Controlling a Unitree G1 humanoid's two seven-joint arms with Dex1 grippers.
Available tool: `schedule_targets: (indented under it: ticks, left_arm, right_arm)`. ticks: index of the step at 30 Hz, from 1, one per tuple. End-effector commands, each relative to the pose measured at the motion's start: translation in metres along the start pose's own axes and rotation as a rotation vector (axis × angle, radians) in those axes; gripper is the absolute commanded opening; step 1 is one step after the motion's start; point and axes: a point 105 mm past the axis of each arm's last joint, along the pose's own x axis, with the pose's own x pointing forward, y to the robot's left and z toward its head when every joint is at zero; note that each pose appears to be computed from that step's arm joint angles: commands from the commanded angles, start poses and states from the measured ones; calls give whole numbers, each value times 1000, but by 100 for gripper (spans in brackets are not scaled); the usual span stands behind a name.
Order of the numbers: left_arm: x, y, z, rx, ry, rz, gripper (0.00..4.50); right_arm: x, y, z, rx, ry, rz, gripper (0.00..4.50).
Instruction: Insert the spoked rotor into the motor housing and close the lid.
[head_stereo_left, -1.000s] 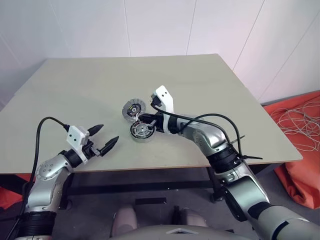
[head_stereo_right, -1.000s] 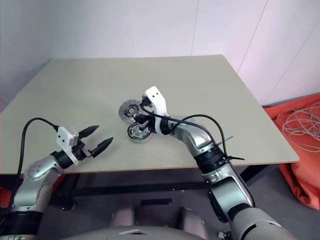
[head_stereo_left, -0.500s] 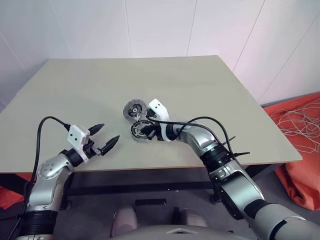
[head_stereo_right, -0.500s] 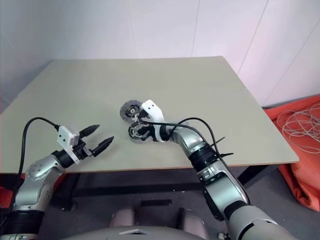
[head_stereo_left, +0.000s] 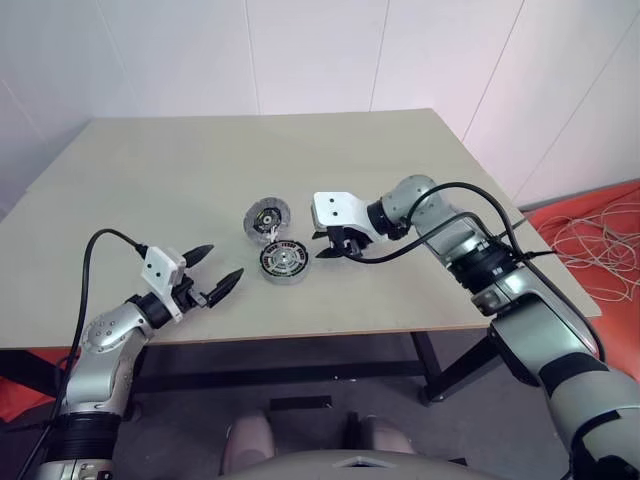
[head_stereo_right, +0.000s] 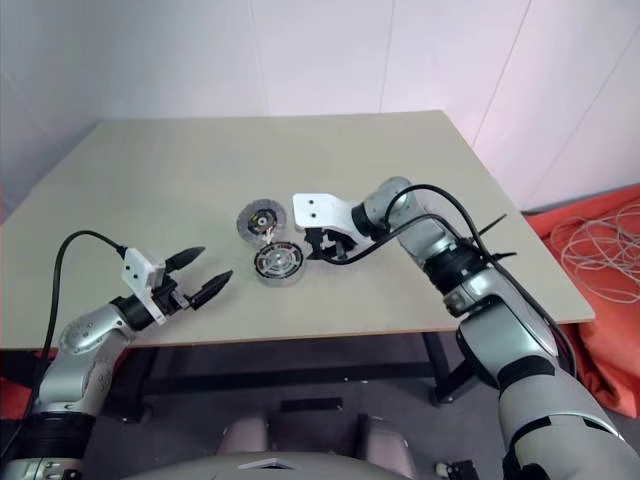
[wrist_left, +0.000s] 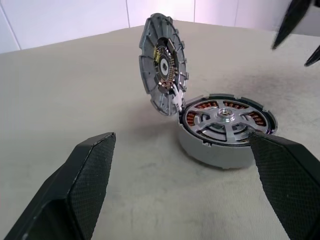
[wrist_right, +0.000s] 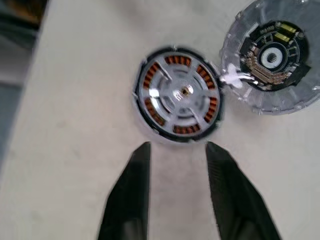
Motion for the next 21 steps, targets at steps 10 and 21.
schedule_targets:
  ticks: [10, 21]
  left_arm:
    - [-3, -6, 9, 26, -41, 22, 450]
    - [-7, -8, 9, 27, -40, 39, 450]
  right_arm:
    - [26, -5, 21, -527, 121, 191, 447]
    - [40, -10, 8, -652, 221, 196, 447]
